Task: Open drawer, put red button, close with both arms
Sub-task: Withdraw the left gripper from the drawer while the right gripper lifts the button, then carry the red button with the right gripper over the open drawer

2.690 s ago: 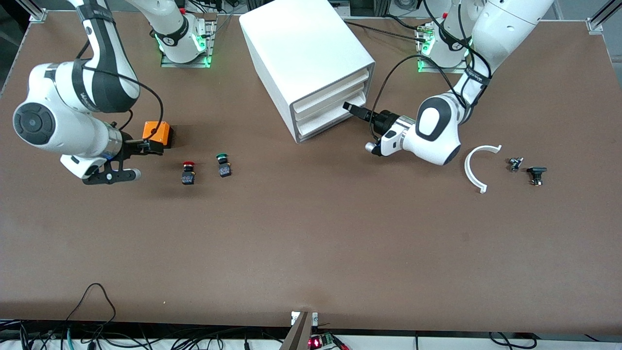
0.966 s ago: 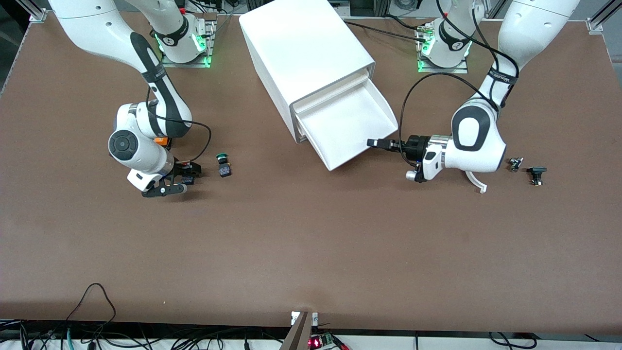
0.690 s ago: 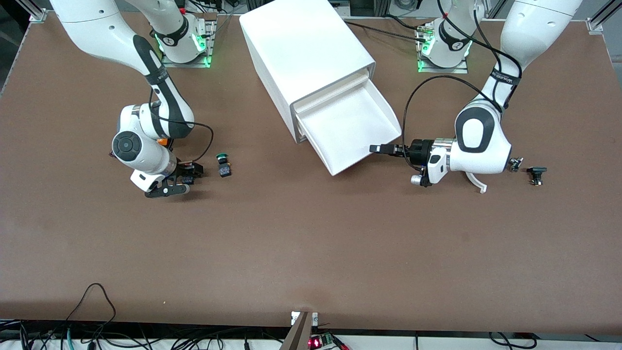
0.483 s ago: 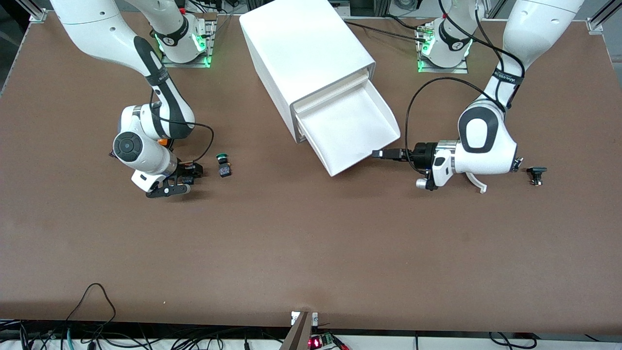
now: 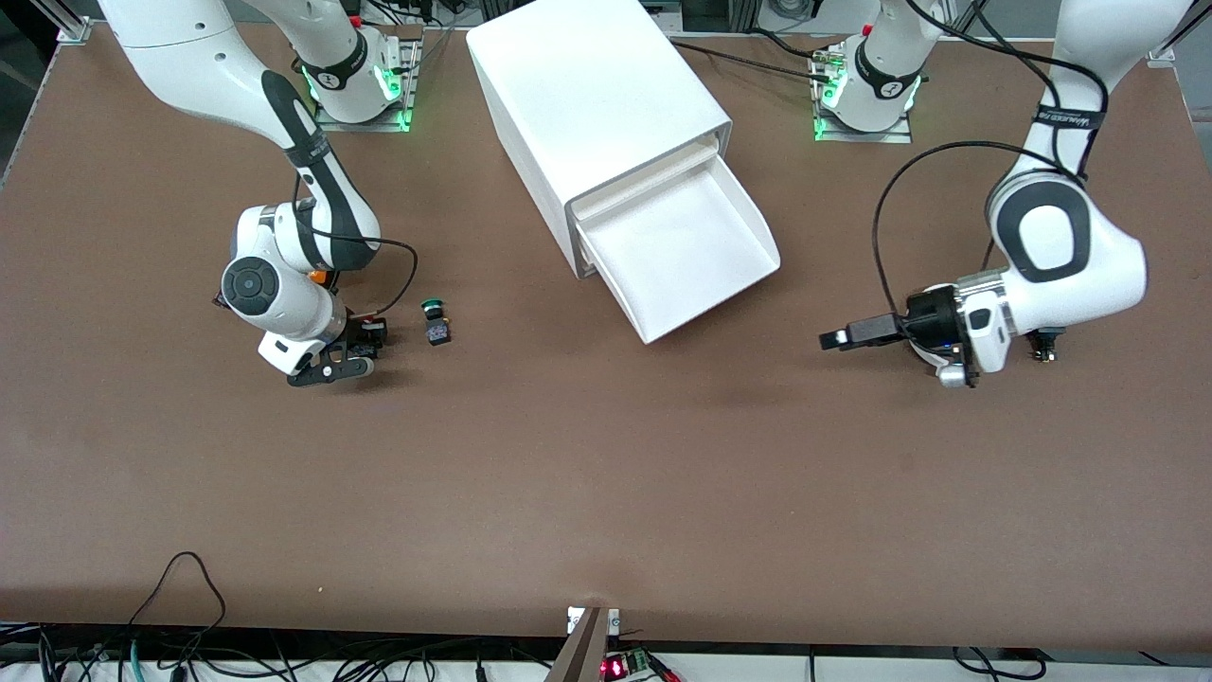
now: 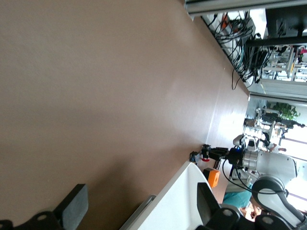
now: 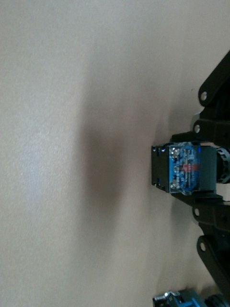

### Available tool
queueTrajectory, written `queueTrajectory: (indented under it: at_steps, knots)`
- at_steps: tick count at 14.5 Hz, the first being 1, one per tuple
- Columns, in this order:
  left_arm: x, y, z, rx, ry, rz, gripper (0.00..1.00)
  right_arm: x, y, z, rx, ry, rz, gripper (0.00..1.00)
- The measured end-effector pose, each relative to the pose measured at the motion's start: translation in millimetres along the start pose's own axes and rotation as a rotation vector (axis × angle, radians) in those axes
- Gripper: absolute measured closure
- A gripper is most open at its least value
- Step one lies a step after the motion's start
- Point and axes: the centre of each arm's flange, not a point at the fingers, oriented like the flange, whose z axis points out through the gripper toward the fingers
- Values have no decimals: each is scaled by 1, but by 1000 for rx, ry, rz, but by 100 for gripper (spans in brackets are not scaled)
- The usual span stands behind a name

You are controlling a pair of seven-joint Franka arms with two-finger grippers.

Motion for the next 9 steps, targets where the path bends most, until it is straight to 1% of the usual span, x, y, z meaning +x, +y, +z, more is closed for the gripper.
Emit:
queueTrajectory:
  at_steps: [1,2,3,5,7,8,9]
  knots:
    - [2,0,-13,32,12,22,0,3,-3,-3,1,10,-5,59]
    - [4,1,-40,111,27,77,0,9,-6,-13,3,32,-12,59]
    - [4,5,-59,161,26,117,0,14,-8,-22,4,46,-15,59]
    - [6,24,-108,268,-1,212,0,27,-14,-51,9,63,-36,59]
    - [2,50,-154,367,-22,284,0,40,-24,-92,17,79,-60,59]
    - [-2,63,-173,415,-33,312,0,46,-32,-114,22,93,-76,59]
    - [-11,83,-196,497,-48,338,0,55,-51,-149,33,125,-110,59]
